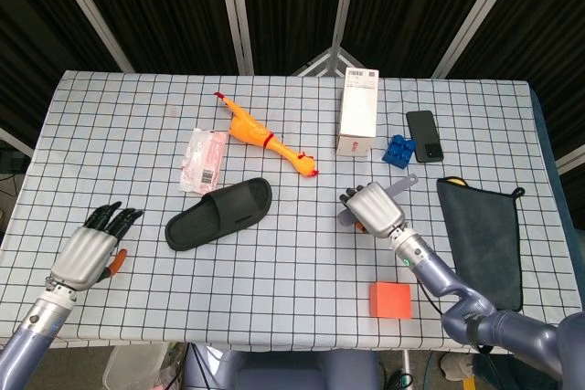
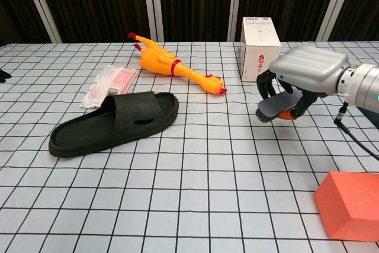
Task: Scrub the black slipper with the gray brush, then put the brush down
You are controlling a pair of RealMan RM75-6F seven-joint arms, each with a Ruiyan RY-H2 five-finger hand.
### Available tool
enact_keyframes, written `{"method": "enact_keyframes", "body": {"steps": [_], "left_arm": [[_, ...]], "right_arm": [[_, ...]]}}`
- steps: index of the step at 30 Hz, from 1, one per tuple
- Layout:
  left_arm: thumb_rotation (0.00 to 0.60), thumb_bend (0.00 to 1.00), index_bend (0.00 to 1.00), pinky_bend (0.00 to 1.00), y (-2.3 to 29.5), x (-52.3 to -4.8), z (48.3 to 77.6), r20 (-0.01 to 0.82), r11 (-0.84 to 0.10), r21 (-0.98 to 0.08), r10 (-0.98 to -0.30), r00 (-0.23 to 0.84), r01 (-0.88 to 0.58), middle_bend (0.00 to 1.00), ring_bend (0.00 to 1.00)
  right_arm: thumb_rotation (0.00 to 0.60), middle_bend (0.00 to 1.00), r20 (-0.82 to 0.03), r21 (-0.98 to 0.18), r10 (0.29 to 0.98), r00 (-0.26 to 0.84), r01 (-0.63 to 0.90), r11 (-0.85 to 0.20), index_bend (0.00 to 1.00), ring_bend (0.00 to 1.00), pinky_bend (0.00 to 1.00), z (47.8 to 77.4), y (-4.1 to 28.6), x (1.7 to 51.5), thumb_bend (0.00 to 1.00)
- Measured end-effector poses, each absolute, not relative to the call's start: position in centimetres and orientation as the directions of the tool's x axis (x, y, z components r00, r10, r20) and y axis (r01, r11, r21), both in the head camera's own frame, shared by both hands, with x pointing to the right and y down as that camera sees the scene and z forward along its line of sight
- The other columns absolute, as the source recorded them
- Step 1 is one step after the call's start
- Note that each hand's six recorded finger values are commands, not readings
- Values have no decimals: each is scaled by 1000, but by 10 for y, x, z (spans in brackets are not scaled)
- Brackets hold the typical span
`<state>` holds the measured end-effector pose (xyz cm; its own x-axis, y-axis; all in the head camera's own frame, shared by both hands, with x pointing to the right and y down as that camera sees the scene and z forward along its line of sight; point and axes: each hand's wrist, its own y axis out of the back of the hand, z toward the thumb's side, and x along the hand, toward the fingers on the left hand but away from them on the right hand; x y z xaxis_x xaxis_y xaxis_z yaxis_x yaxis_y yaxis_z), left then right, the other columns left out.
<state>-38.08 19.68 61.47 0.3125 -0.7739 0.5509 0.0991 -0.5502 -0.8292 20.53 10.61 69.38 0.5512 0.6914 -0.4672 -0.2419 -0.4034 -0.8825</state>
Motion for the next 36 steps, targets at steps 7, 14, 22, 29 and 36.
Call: {"method": "enact_keyframes", "body": {"steps": [7,14,22,29,36], "left_arm": [[600,674,106,115,181,-341,651,627,-632,-761,-659,415,147,130,63],[600,673,133,115,169,-324,682,674,-685,-712,-605,424,155,155,79],[600,674,173,136,176,-315,694,717,-729,-659,-537,445,182,197,113],[600,674,174,136,184,-326,695,749,-743,-631,-508,425,223,198,113],[600,674,175,136,184,-339,690,756,-732,-634,-519,399,249,198,113]], "right_arm": [[600,700,-469,-880,697,543,-217,-423,797,583,694,694,93,189,764],[600,700,-456,-886,693,559,-213,-411,797,582,694,689,90,176,764],[600,700,-450,-889,695,560,-206,-409,797,582,694,686,89,172,764],[600,700,-447,-890,698,559,-198,-412,797,583,694,684,88,168,765],[600,700,-452,-887,700,554,-198,-416,797,583,694,686,88,167,766]]}}
